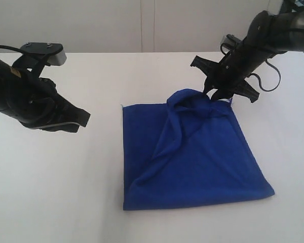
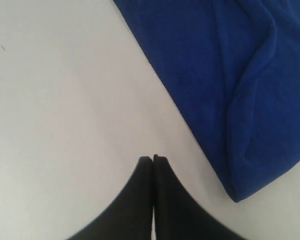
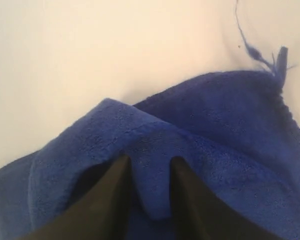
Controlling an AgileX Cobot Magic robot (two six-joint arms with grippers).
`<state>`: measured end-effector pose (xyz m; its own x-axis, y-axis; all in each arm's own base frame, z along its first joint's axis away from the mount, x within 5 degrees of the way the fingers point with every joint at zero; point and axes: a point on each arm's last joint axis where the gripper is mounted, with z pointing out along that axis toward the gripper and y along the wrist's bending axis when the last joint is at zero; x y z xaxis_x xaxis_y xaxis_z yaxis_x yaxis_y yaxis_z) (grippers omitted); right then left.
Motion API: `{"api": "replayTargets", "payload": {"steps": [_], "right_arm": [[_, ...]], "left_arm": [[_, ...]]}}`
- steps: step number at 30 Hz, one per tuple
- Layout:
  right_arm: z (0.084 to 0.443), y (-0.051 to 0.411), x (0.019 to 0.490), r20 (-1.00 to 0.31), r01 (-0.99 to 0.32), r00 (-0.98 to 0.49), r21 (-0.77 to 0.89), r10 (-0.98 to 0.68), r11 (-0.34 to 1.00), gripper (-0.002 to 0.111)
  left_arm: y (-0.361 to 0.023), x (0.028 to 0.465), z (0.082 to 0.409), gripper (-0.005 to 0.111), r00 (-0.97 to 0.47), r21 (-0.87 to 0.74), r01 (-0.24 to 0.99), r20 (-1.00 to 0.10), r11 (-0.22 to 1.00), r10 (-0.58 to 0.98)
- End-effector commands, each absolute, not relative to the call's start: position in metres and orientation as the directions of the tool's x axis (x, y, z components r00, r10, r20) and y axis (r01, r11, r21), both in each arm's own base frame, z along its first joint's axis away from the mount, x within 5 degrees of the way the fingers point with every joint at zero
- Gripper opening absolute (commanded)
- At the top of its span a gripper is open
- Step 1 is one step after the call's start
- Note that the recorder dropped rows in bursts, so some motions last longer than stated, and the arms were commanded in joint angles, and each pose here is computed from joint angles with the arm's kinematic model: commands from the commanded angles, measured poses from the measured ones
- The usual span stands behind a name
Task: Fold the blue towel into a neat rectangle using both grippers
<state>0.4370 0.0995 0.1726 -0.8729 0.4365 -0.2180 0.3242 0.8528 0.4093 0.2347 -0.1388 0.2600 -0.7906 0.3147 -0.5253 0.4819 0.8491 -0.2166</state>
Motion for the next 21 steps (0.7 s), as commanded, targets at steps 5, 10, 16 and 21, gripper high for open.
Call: {"api": "replayTargets", "payload": {"steps": [5,10,16,21], "right_arm": [[0.183,0.088,0.431,-0.238,0.32,-0.883,0.329,0.406,0.888,0.026],[0.176,0.086,0.43,-0.204,0.347,-0.886,0.303,0.416,0.888,0.026],[0.163,0.088,0.432,-0.168,0.402,-0.868,0.313,0.466,0.861,0.026],[0.159,0.091,0.433,-0.137,0.43,-0.856,0.35,0.499,0.833,0.026]], "left_arm": [[-0.14,0.233,0.261,0.0,-0.792,-0.221,0.483,-0.523,0.847,0.315],[-0.14,0.234,0.262,0.0,-0.791,-0.221,0.482,-0.524,0.848,0.314],[-0.14,0.234,0.262,0.0,-0.79,-0.22,0.482,-0.528,0.848,0.312],[-0.14,0.235,0.262,0.0,-0.787,-0.219,0.481,-0.535,0.849,0.308]]}}
